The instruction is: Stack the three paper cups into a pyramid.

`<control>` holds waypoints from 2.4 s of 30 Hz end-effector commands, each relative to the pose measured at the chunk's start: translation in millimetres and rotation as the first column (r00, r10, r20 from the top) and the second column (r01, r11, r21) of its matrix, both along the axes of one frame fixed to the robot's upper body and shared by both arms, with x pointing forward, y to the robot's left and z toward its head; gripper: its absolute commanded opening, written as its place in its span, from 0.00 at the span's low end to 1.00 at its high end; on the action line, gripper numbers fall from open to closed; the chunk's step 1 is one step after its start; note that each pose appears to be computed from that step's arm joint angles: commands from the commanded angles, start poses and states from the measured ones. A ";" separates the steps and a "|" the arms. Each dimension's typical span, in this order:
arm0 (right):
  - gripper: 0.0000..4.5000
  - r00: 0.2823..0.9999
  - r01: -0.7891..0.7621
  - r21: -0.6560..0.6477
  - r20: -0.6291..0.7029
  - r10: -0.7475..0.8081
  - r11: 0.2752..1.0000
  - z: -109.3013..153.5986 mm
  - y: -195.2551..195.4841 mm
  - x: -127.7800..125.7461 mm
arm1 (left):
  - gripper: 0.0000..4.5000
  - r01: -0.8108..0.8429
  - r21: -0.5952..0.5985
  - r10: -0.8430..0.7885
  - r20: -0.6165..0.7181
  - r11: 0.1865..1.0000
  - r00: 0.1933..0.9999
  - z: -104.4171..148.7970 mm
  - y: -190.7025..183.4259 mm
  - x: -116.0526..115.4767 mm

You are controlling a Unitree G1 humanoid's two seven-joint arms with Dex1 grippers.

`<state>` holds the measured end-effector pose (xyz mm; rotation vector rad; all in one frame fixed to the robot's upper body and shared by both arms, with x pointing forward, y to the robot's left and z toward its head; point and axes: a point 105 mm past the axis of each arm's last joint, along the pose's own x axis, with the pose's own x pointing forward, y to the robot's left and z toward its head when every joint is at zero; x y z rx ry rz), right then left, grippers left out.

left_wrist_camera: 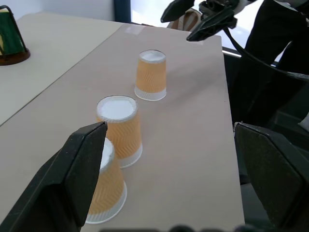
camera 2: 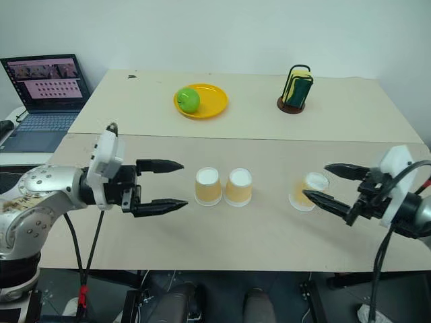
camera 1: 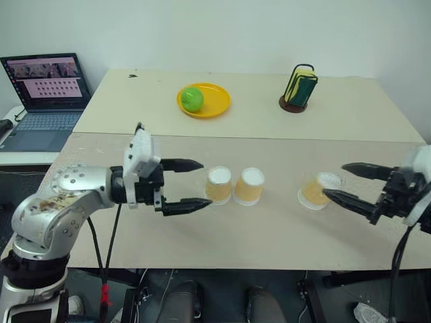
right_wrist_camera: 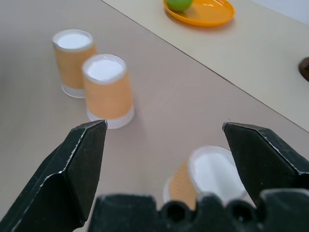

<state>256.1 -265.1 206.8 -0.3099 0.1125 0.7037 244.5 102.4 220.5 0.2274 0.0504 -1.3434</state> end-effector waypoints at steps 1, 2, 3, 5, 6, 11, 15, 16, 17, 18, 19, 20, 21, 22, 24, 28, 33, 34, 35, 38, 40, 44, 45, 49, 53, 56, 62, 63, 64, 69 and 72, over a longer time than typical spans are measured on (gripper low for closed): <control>1.00 0.999 0.042 -0.032 0.028 -0.042 0.999 -0.7 -17.7 9.4 | 1.00 0.024 -0.005 -0.024 0.024 1.000 0.999 4.8 -6.0 -8.4; 1.00 0.999 0.047 -0.031 0.021 -0.046 0.998 -4.4 -19.9 11.3 | 1.00 0.022 -0.006 -0.022 0.024 1.000 0.999 4.8 -6.4 -8.4; 1.00 0.999 0.049 -0.027 0.012 -0.049 0.998 -9.6 -20.6 14.3 | 1.00 0.020 -0.010 -0.020 0.026 1.000 0.999 5.2 -7.2 -8.4; 1.00 0.999 0.044 -0.013 -0.001 -0.044 0.999 -16.8 -19.2 19.4 | 1.00 0.014 -0.015 -0.014 0.028 1.000 1.000 6.1 -8.4 -8.0; 1.00 0.999 0.040 -0.017 -0.012 -0.040 0.999 -21.9 -17.9 22.2 | 1.00 0.013 -0.018 -0.012 0.030 1.000 0.999 6.6 -9.0 -7.8; 1.00 0.999 0.009 -0.027 -0.038 -0.010 1.000 -35.9 -8.4 31.8 | 1.00 0.009 -0.021 -0.009 0.029 1.000 1.000 8.3 -9.9 -8.2; 1.00 0.999 -0.003 -0.015 -0.037 0.003 1.000 -38.9 -4.3 37.3 | 1.00 -0.007 -0.023 0.008 0.030 1.000 1.000 10.1 -8.7 -6.9; 1.00 0.999 -0.005 -0.013 -0.036 0.004 1.000 -39.5 -3.5 38.7 | 1.00 -0.010 -0.017 0.011 0.034 1.000 0.999 9.9 -8.7 -6.8; 1.00 0.999 -0.006 -0.006 -0.032 0.006 1.000 -39.4 -2.4 40.3 | 1.00 -0.007 -0.021 0.007 0.028 1.000 1.000 10.1 -9.3 -7.6; 1.00 1.000 -0.006 -0.001 -0.029 0.006 1.000 -39.3 -1.6 42.1 | 1.00 -0.006 -0.021 0.007 0.027 1.000 1.000 10.0 -9.7 -8.0; 1.00 1.000 -0.006 0.001 -0.027 0.006 1.000 -39.3 -1.1 43.6 | 1.00 -0.005 -0.019 0.006 0.026 1.000 1.000 9.7 -10.0 -8.5; 1.00 1.000 -0.006 0.002 -0.027 0.006 1.000 -39.6 -0.5 44.9 | 1.00 -0.005 -0.020 0.005 0.024 1.000 1.000 9.7 -10.1 -8.8; 1.00 1.000 -0.007 0.002 -0.027 0.007 1.000 -39.9 -0.1 45.8 | 1.00 -0.005 -0.019 0.006 0.024 1.000 1.000 9.7 -10.1 -8.9; 1.00 1.000 -0.007 0.004 -0.027 0.007 1.000 -40.3 0.2 46.8 | 1.00 -0.005 -0.017 0.006 0.025 1.000 1.000 9.7 -10.1 -8.9; 1.00 1.000 -0.002 0.008 -0.026 0.002 1.000 -41.0 -0.7 49.3 | 1.00 -0.005 -0.018 0.005 0.025 1.000 1.000 10.2 -10.3 -9.1; 1.00 1.000 0.006 0.026 -0.004 -0.006 1.000 -35.6 -3.0 52.6 | 1.00 -0.006 -0.016 0.006 0.023 1.000 1.000 10.2 -10.5 -9.4; 1.00 0.999 -0.017 0.024 0.046 0.016 1.000 -15.1 -1.7 47.1 | 1.00 -0.009 -0.015 0.009 0.020 1.000 1.000 10.1 -10.5 -8.6; 1.00 0.998 -0.026 0.029 0.051 0.024 0.999 -12.9 0.0 45.8 | 1.00 -0.010 -0.015 0.010 0.020 1.000 1.000 10.1 -10.6 -8.5; 1.00 0.998 -0.037 0.031 0.059 0.035 0.999 -9.1 2.5 43.6 | 1.00 -0.010 -0.015 0.010 0.019 1.000 1.000 10.1 -10.8 -8.3; 1.00 0.996 -0.061 0.033 0.066 0.059 0.998 -2.8 7.8 37.6 | 1.00 -0.014 -0.014 0.014 0.019 1.000 1.000 10.2 -11.2 -7.1; 1.00 0.996 -0.057 0.033 0.067 0.055 0.998 -1.5 7.4 35.0 | 1.00 -0.015 -0.017 0.015 0.018 1.000 1.000 10.6 -11.6 -6.6; 1.00 0.999 0.028 0.009 0.025 -0.029 1.000 -18.1 -9.5 39.2 | 1.00 -0.014 -0.018 0.015 0.012 1.000 1.000 10.6 -12.1 -6.5; 1.00 0.999 0.043 0.016 0.018 -0.043 0.999 -21.2 -12.1 40.9 | 1.00 -0.016 -0.016 0.016 0.011 1.000 1.000 10.2 -12.1 -6.2; 1.00 0.997 0.074 0.025 -0.006 -0.074 0.997 -31.3 -18.6 45.4 | 1.00 -0.014 -0.016 0.014 0.009 1.000 1.000 10.3 -12.4 -6.7; 1.00 0.997 0.078 0.034 -0.031 -0.077 0.996 -41.1 -19.9 48.8 | 1.00 -0.026 -0.017 0.027 0.010 1.000 1.000 11.1 -11.1 -5.5; 1.00 0.997 0.069 0.045 -0.043 -0.067 0.997 -45.7 -16.6 51.6 | 1.00 -0.037 -0.016 0.037 0.010 0.999 0.999 10.9 -10.3 -4.4; 1.00 0.998 0.055 0.058 -0.041 -0.053 0.997 -49.0 -8.7 60.2 | 1.00 -0.048 -0.016 0.048 0.004 0.999 0.999 8.9 -10.6 -4.1; 1.00 0.998 0.057 0.061 -0.039 -0.054 0.997 -48.7 -8.2 62.2 | 1.00 -0.048 -0.016 0.048 0.004 0.999 0.999 8.8 -10.7 -4.2; 1.00 0.998 0.057 0.063 -0.038 -0.055 0.996 -48.5 -8.0 63.6 | 1.00 -0.048 -0.016 0.048 0.004 0.999 0.999 8.7 -10.7 -4.3; 1.00 0.998 0.048 0.064 -0.031 -0.046 0.997 -47.1 -3.9 71.7 | 1.00 -0.045 -0.014 0.045 -0.003 0.999 0.999 6.8 -11.5 -5.2; 1.00 0.998 0.057 0.054 -0.044 -0.054 0.997 -49.9 -5.1 73.0 | 1.00 -0.047 -0.013 0.047 -0.002 0.999 0.999 7.1 -11.3 -5.1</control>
